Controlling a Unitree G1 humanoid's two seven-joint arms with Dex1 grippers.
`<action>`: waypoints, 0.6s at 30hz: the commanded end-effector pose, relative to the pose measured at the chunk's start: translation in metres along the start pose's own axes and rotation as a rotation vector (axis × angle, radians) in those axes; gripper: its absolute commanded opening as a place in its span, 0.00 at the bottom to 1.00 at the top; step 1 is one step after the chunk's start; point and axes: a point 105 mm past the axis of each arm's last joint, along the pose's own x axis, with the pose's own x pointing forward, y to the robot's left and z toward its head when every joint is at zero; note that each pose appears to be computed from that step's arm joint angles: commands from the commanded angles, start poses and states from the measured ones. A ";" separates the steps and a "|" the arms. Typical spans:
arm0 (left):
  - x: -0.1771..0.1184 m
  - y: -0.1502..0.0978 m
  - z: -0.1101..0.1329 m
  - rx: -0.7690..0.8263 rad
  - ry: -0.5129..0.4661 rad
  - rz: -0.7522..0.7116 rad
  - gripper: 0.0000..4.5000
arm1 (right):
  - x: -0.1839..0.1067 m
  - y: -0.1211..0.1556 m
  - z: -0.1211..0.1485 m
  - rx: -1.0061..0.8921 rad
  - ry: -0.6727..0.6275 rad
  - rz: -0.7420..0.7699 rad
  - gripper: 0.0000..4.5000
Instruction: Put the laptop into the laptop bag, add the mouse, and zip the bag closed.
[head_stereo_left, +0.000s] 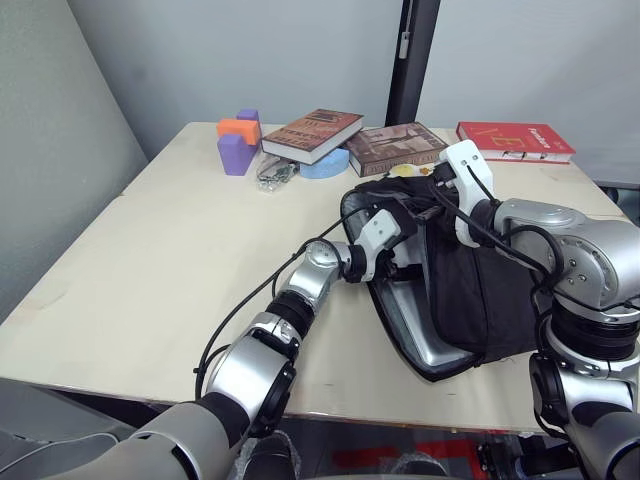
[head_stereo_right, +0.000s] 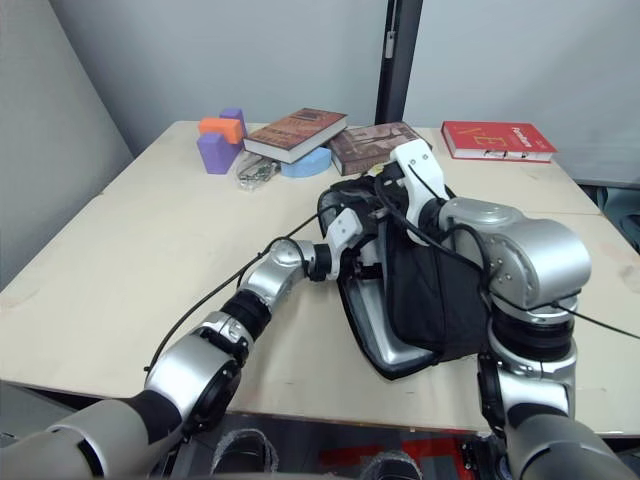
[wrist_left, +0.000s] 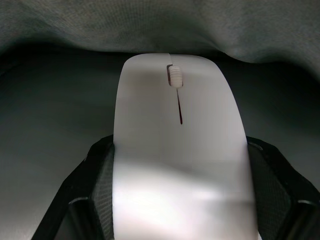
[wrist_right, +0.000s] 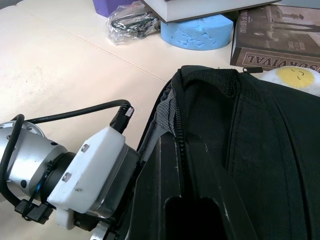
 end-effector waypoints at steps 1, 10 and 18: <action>0.004 0.002 0.015 0.033 -0.039 0.002 0.64 | -0.007 0.007 0.017 -0.047 -0.076 0.013 0.00; -0.016 0.016 0.023 -0.023 -0.120 0.027 1.00 | -0.008 0.005 0.015 -0.044 -0.075 0.008 0.00; -0.068 0.015 0.047 0.007 -0.231 -0.078 1.00 | -0.009 0.002 0.015 -0.046 -0.072 0.008 0.00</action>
